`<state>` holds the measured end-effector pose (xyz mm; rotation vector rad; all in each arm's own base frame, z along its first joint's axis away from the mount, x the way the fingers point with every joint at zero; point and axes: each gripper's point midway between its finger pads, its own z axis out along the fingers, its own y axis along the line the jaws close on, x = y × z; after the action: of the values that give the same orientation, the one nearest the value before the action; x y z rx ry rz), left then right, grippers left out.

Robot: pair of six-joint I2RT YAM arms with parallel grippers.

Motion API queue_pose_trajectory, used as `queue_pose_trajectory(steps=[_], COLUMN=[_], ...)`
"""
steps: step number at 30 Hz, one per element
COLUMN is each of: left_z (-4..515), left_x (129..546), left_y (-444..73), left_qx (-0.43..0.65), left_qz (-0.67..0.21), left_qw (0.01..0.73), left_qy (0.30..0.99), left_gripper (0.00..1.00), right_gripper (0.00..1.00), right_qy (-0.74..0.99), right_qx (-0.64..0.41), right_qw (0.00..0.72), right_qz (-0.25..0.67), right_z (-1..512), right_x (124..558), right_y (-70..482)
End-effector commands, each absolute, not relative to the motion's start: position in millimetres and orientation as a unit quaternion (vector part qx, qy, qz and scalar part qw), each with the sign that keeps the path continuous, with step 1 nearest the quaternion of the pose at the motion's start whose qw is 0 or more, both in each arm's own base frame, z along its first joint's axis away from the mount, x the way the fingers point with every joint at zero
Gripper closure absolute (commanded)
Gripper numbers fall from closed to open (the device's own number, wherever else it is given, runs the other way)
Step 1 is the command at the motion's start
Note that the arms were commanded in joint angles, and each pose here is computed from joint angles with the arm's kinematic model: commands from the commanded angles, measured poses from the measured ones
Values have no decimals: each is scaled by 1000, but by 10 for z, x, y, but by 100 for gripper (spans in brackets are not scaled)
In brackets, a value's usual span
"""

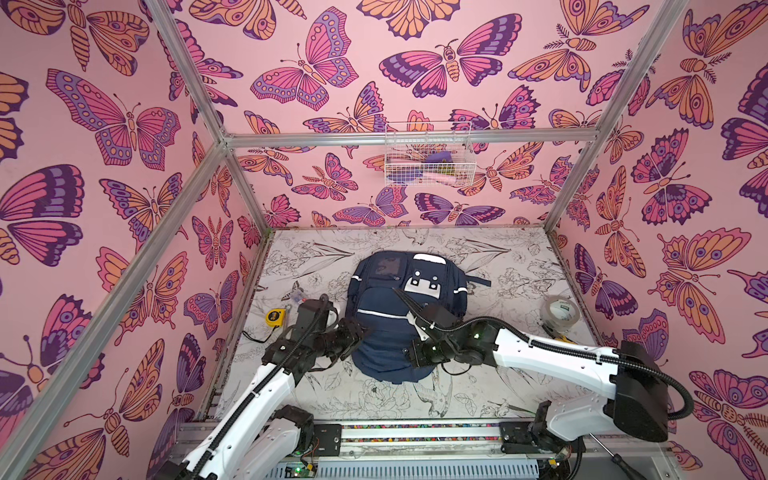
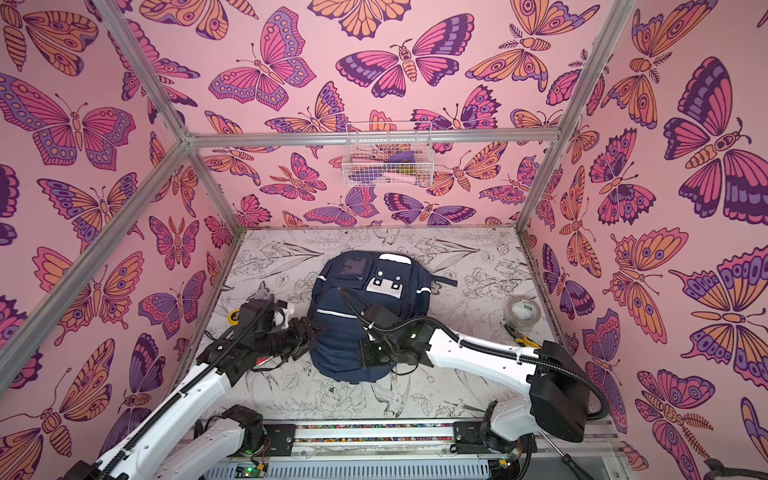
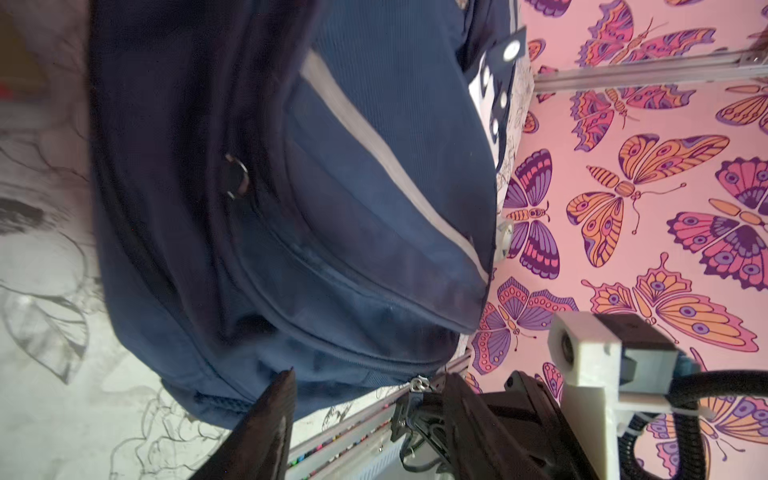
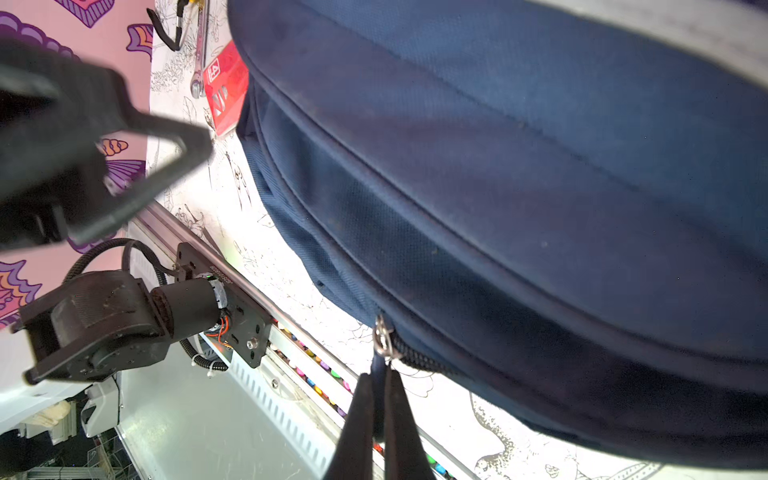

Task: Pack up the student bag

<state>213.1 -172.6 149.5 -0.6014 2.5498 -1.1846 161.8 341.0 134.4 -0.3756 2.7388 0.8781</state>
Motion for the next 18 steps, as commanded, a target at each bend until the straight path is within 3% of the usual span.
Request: queue_pose_trajectory(steps=[1,10,14,18], left_z=[1390,1341,1289,1271], left_x=[2104,2098,2174,2248], left_y=[-1821,-2109,-2152,-2155], left_qx=[-245,-232,-234,-228], left_qz=[-405,-421,-425,-422], left_qw=[107,81,85,101], left_qy=[874,873,870,872], left_gripper=[41,39,51,72], right_gripper=[100,100,100,100], right_qy=[920,903,898,903], right_qx=[-140,-142,-146,-142], right_qw=[124,130,130,138], right_qz=[343,384,395,382], right_z=[1552,1770,1823,1815], right_x=[1532,1432,1369,1368], right_y=[3585,3674,3715,3622])
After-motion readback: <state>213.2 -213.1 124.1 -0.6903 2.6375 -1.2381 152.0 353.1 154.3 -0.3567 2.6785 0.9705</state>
